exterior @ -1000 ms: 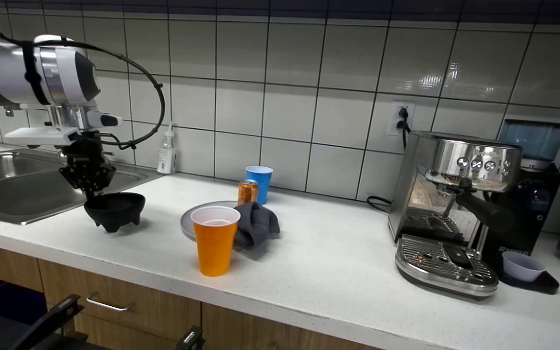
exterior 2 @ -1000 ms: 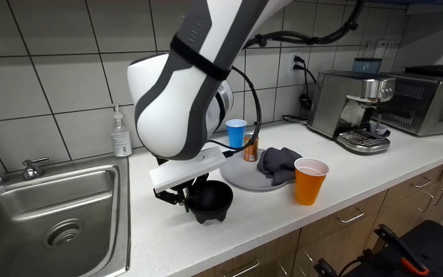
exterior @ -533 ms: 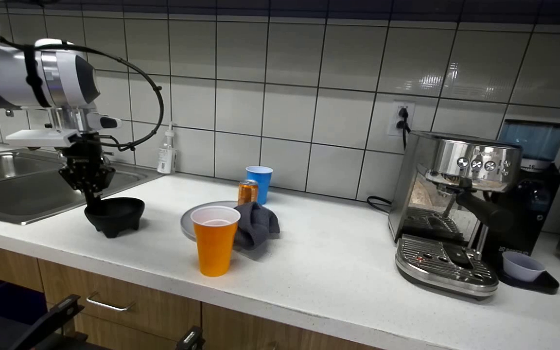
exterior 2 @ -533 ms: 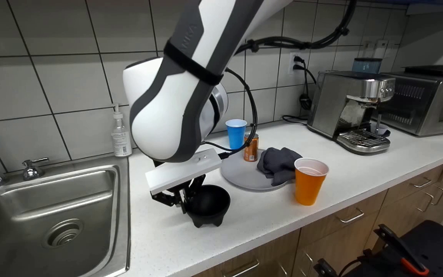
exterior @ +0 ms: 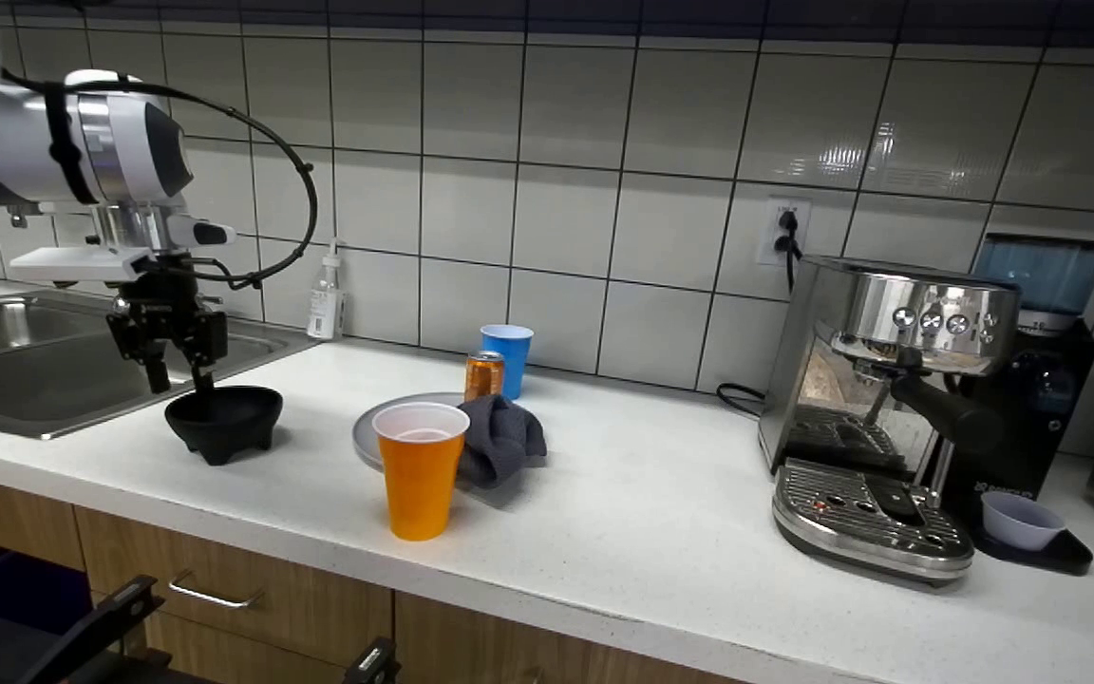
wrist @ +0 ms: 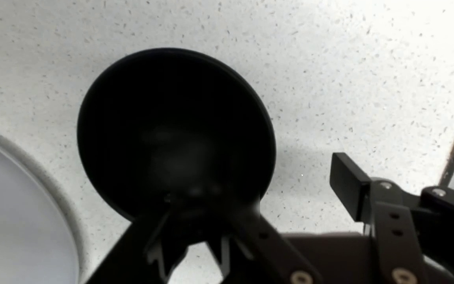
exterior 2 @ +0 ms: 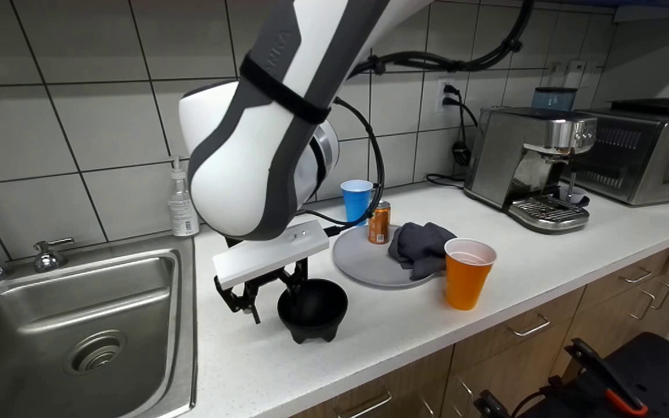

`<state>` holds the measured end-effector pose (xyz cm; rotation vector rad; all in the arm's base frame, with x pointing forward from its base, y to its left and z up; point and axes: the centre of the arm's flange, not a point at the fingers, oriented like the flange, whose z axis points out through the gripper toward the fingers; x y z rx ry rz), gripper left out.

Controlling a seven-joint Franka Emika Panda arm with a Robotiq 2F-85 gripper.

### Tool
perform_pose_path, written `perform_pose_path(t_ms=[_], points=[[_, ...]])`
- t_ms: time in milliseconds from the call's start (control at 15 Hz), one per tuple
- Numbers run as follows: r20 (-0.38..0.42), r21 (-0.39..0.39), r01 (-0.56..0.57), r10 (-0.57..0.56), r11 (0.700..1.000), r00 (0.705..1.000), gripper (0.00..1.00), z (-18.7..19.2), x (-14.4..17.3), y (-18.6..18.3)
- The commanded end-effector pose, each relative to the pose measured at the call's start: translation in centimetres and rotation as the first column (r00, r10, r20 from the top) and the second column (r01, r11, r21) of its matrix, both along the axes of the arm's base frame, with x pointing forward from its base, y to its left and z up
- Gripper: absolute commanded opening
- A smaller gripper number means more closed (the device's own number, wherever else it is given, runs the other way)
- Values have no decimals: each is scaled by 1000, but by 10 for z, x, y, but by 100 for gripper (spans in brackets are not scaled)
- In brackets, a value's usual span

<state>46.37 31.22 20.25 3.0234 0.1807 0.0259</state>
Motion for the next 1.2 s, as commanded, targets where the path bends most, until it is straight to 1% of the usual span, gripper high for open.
perform_pose_path(t_ms=[0, 533, 1133], points=[[21, -6, 24, -24, 1000, 999, 99, 22, 0, -5], [71, 23, 67, -69, 997, 995, 100, 61, 10, -38], [104, 33, 138, -141, 990, 985, 100, 93, 18, -100]])
